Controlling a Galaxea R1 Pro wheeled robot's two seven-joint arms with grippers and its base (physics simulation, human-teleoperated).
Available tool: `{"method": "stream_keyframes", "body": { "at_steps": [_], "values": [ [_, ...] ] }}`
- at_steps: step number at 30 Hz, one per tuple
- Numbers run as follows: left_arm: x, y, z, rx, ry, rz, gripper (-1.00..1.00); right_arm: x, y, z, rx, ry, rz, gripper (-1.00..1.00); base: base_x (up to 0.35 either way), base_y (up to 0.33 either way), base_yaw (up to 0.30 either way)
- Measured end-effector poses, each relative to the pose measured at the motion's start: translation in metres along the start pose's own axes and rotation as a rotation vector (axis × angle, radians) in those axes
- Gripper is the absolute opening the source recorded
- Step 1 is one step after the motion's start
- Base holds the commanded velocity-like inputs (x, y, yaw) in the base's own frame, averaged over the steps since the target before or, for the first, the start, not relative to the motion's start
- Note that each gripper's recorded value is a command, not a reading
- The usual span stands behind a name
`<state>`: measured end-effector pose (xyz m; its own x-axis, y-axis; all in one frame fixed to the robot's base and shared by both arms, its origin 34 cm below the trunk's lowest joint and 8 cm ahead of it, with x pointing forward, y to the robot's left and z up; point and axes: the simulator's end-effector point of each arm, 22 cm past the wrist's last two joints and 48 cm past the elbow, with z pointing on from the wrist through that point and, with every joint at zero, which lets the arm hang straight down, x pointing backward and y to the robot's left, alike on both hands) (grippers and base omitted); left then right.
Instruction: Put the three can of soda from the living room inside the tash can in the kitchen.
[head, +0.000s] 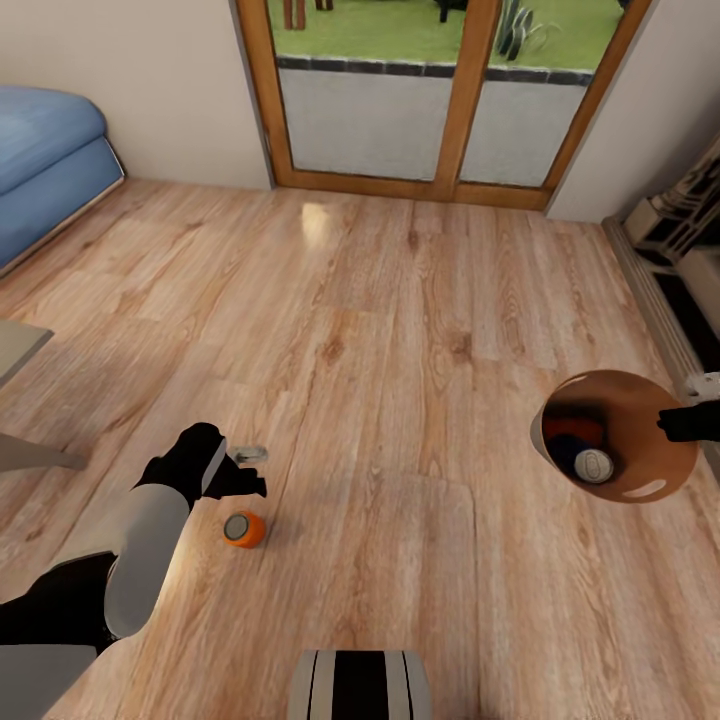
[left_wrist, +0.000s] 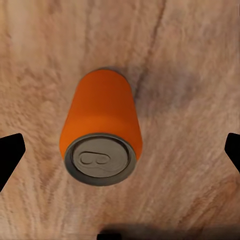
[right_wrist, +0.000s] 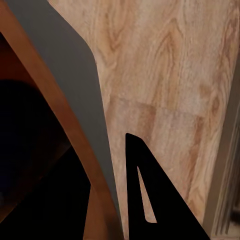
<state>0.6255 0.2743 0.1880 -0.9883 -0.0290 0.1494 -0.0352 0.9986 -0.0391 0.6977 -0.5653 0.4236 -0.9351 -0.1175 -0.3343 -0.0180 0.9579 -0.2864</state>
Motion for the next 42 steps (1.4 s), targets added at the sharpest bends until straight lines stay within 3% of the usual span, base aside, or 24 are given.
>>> {"method": "stream_keyframes", "body": {
  "at_steps": [19, 42],
  "values": [
    [0.018, 0.0, 0.042, 0.004, 0.072, -0.003, 1.0, 0.023, 0.013, 0.038, -0.003, 0.073, -0.031, -1.0, 0.0, 0.0, 0.057],
    [0.024, 0.002, 0.054, -0.002, 0.093, -0.004, 1.0, 0.031, 0.018, 0.049, -0.008, 0.094, -0.035, -1.0, 0.0, 0.0, 0.054]
  ]
}}
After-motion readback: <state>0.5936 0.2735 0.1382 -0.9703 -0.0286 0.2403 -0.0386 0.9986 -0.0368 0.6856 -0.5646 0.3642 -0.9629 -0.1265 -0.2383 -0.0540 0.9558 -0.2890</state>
